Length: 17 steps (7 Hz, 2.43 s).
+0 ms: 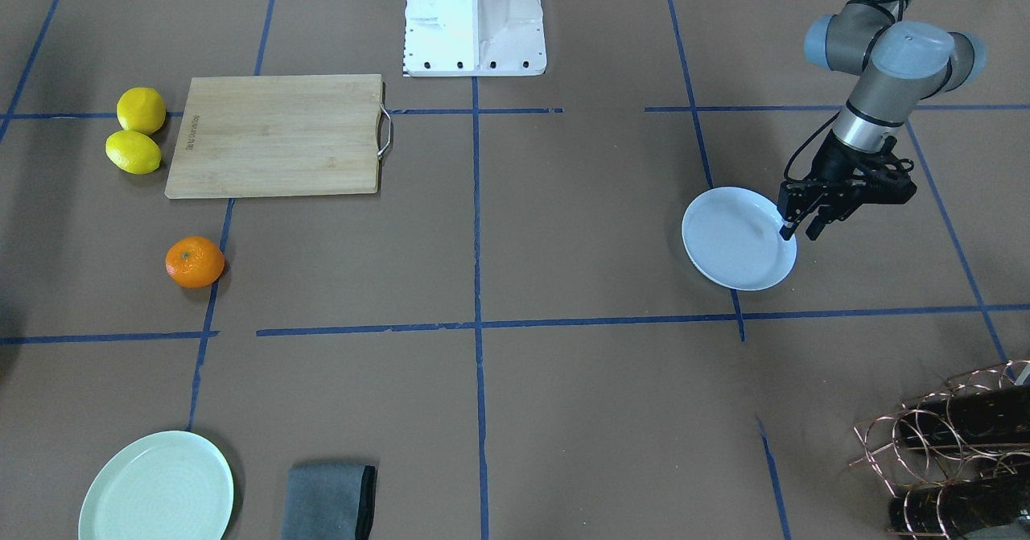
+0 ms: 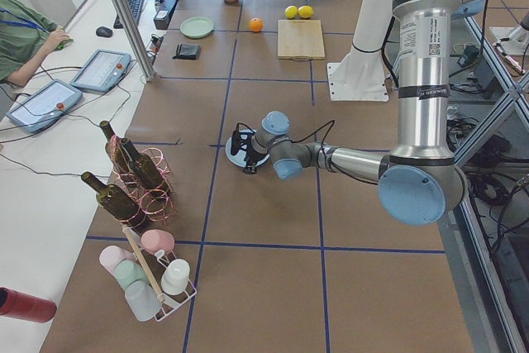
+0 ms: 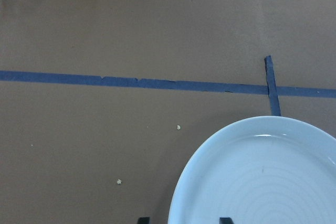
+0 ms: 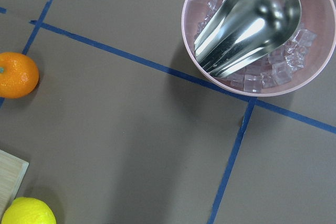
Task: Pick orange to plate
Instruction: 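Reach the left gripper to the rim of the pale blue plate, then slide the pale blue plate with the left gripper toward the table center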
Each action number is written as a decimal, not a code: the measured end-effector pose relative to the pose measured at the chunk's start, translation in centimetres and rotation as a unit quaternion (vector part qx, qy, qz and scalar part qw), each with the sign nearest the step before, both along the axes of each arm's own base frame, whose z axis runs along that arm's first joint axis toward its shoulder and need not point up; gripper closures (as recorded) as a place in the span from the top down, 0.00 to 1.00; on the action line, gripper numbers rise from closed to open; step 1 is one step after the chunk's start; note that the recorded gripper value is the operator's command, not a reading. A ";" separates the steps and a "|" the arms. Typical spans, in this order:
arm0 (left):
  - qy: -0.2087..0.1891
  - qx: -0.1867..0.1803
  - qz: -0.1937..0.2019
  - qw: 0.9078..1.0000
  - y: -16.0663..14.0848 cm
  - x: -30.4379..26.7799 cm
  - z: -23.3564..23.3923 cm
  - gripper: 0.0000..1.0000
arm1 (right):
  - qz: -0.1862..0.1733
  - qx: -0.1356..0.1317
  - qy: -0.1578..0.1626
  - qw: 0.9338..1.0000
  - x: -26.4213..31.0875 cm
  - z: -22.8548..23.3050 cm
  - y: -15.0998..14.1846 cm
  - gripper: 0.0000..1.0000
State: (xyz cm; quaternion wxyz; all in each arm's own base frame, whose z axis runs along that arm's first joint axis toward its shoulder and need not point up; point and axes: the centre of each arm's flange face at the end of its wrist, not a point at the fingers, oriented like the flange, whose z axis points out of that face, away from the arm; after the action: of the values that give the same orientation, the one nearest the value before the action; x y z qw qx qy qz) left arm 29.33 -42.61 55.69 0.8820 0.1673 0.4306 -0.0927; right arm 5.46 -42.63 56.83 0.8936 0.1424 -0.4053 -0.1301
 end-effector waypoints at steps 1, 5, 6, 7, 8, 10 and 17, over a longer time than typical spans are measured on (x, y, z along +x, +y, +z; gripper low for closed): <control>-0.001 0.000 0.002 1.000 0.1 0.3 0.1 0.21 | 0.000 0.000 0.000 1.000 0.0 0.0 0.0 1.00; 0.001 0.003 0.013 1.000 0.4 1.5 -0.3 0.00 | 0.000 -0.002 0.000 1.000 0.0 0.2 0.0 1.00; 0.010 0.011 0.017 1.000 0.5 1.6 -1.6 0.00 | 0.000 -0.002 0.000 1.000 0.0 0.2 0.0 1.00; 0.031 0.020 0.027 0.999 0.7 1.6 -4.1 0.00 | 0.000 -0.002 0.000 1.000 0.0 0.2 0.0 1.00; 0.055 0.027 0.044 0.997 0.7 2.3 -7.0 0.00 | 0.000 -0.002 0.000 1.000 0.0 0.2 0.0 1.00; 0.072 0.029 0.054 0.996 -2.9 6.7 -15.2 0.00 | 0.000 -0.003 0.000 1.000 0.0 0.2 0.0 1.00; 0.069 0.051 0.057 0.995 -2.8 27.1 -29.0 0.41 | 0.001 -0.004 0.000 1.000 0.0 0.3 -0.1 1.00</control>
State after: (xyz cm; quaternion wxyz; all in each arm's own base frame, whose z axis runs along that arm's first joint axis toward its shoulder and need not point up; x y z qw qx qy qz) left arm 56.45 -45.39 26.67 0.8443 0.1803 0.5037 -0.0317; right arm 5.46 -42.69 57.15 0.8943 0.1393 -0.4055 -0.1281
